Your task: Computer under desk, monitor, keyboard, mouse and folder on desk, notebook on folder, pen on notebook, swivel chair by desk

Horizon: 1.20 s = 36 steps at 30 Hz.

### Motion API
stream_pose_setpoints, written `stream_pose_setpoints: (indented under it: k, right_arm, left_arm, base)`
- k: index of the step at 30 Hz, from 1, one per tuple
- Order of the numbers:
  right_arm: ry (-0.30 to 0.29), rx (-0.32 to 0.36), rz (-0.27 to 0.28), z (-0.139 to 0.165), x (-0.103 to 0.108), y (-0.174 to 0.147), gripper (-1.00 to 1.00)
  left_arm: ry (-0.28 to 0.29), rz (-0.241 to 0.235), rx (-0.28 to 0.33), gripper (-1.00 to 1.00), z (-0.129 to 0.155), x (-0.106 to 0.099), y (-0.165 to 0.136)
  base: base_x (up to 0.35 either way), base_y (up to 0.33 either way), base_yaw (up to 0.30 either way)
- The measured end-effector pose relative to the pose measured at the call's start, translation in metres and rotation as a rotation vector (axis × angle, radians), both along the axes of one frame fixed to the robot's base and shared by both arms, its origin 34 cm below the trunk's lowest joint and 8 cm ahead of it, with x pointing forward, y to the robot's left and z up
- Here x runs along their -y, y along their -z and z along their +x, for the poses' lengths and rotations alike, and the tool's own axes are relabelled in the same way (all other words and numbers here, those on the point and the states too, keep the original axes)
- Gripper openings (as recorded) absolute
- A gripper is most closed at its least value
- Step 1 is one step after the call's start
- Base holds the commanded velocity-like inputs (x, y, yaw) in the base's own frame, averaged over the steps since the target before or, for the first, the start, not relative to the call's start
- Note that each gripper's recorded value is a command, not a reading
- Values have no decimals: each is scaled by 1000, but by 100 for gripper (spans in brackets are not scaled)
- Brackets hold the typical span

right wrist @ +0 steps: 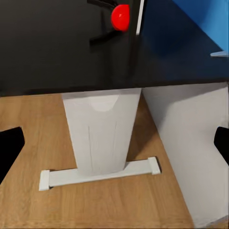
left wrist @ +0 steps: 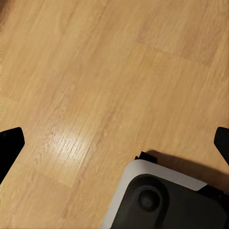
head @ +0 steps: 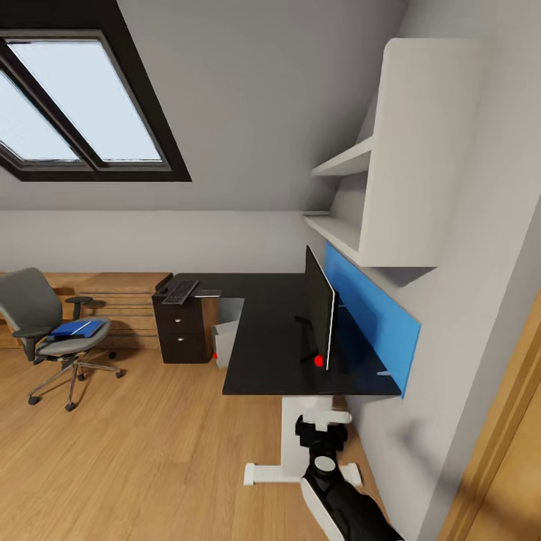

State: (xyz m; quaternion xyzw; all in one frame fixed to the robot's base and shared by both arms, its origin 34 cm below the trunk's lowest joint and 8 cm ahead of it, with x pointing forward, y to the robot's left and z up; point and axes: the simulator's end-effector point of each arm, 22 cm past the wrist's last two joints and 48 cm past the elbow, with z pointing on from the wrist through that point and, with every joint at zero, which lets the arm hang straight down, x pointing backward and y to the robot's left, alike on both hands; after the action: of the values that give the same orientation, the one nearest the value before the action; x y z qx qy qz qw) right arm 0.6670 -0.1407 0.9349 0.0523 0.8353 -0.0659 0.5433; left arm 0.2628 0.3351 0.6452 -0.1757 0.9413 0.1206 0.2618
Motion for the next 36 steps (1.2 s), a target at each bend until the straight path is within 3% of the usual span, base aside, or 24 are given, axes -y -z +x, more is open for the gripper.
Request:
stream_pose_setpoints:
  k: [5,7,10,11,15,17,18,20,21,26,27,30,32,33,36]
  right_arm:
    - [1,-47,15,-10,5,29,100]
    - [18,-114,-19,-28,19,67,100]
    - [33,-162,-51,-46,33,96,100]
    - [52,-127,-52,-62,49,116,100]
    - [56,-141,-68,-101,72,155,100]
    - [39,-146,-69,-105,71,159,100]
    - [4,-160,-55,-112,67,167,100]
    - [-14,-165,-47,-114,64,170,100]
    - [-16,-165,-47,-114,64,170,100]
    - [-17,-165,-47,-115,64,171,100]
    - [-17,-165,-47,-115,64,171,100]
    - [-18,-165,-47,-115,63,171,100]
    - [-19,-165,-47,-115,63,171,100]
    - [-20,-166,-47,-116,63,171,100]
    - [-19,-166,-46,-116,63,171,100]
  left_arm:
    - [-21,3,2,100,0,-5,-1]
    - [-64,6,7,100,0,-14,-2]
    - [-78,3,13,100,1,-14,-2]
    - [-77,-7,71,100,21,-9,-12]
    - [-66,-37,135,100,51,3,-25]
    - [-57,-49,112,100,51,6,-24]
    - [-18,-77,-17,100,42,7,-13]
    - [15,-121,-93,100,55,17,-13]
    - [10,-118,-90,100,55,15,-12]
    - [-47,11,3,100,29,-27,-7]
    - [-49,19,11,100,28,-29,-7]
    - [-54,33,31,100,26,-31,-8]
    - [-53,29,38,100,25,-25,-7]
    - [-39,19,44,100,26,-11,-6]
    - [-30,19,46,100,26,-8,-6]
  base:
    - [0,0,0]
    - [5,52,0]
    - [92,187,0]
    - [162,257,0]
    - [176,270,0]
    - [185,286,0]
    - [182,295,0]
    - [104,305,0]
    - [61,283,0]
    - [56,252,0]
    - [87,248,0]
    - [110,268,0]
    - [131,296,0]
    - [139,307,0]
    - [140,309,0]
